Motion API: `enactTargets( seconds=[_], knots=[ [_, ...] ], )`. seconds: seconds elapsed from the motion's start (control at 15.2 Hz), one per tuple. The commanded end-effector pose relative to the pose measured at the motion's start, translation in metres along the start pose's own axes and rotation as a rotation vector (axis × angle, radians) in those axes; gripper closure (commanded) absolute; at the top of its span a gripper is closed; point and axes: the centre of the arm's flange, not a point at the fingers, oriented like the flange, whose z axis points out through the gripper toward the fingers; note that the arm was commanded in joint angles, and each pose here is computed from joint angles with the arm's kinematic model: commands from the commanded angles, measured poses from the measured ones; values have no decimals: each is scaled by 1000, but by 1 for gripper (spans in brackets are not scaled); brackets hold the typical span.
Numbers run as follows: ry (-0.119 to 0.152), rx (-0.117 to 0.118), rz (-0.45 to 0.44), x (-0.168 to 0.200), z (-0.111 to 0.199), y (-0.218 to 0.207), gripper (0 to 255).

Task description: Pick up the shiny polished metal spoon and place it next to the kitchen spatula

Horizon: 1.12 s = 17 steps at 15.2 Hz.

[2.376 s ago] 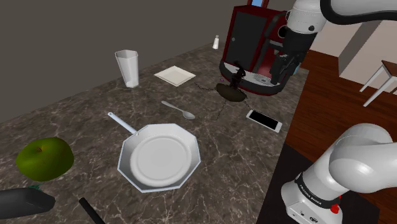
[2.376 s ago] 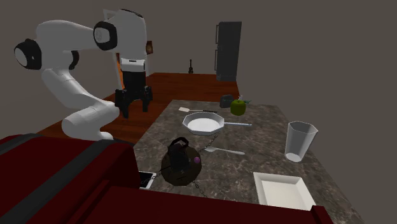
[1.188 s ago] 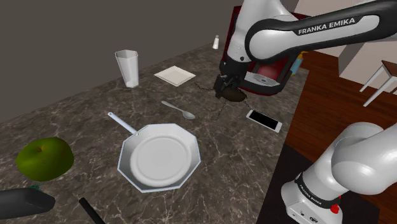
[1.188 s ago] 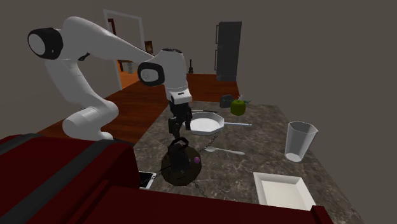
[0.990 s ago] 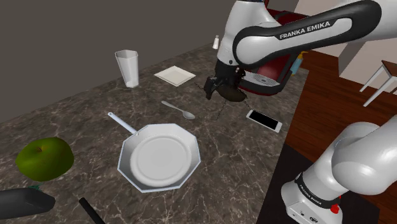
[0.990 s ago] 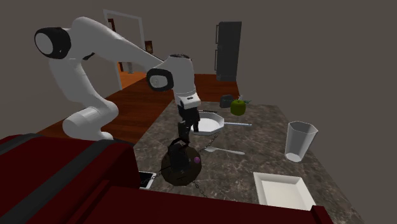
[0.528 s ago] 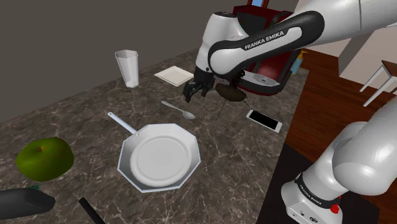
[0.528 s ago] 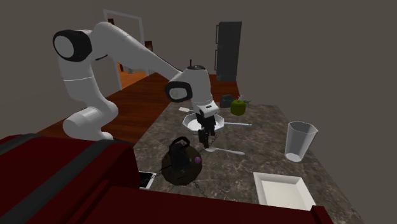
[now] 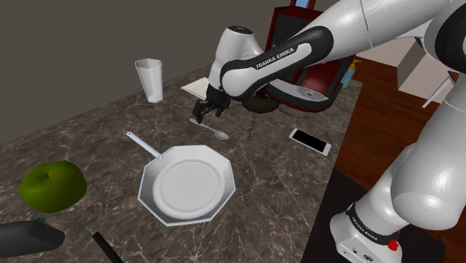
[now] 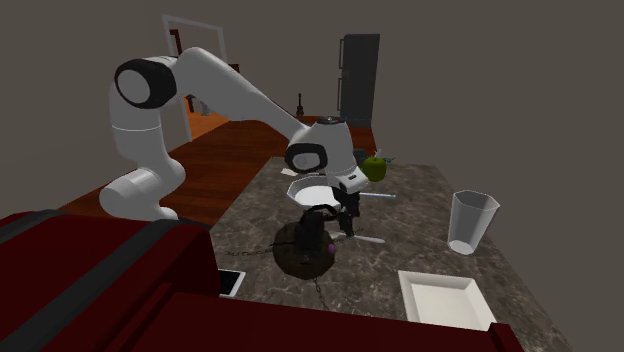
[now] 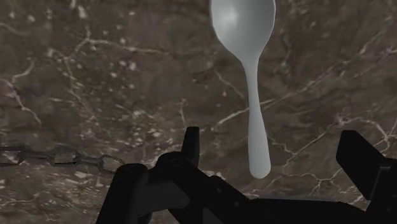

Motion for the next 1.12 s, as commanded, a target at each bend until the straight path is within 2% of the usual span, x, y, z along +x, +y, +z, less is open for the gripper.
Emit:
enactTargets(
  seconds=[0.0,0.33,0.79,0.86,1.06],
  knots=[
    [2,2,0,3,13,-1,0],
    [2,2,0,3,37,-1,0],
    [2,2,0,3,37,-1,0],
    [2,2,0,3,37,-1,255],
    [2,2,0,3,37,-1,255]
  ],
)
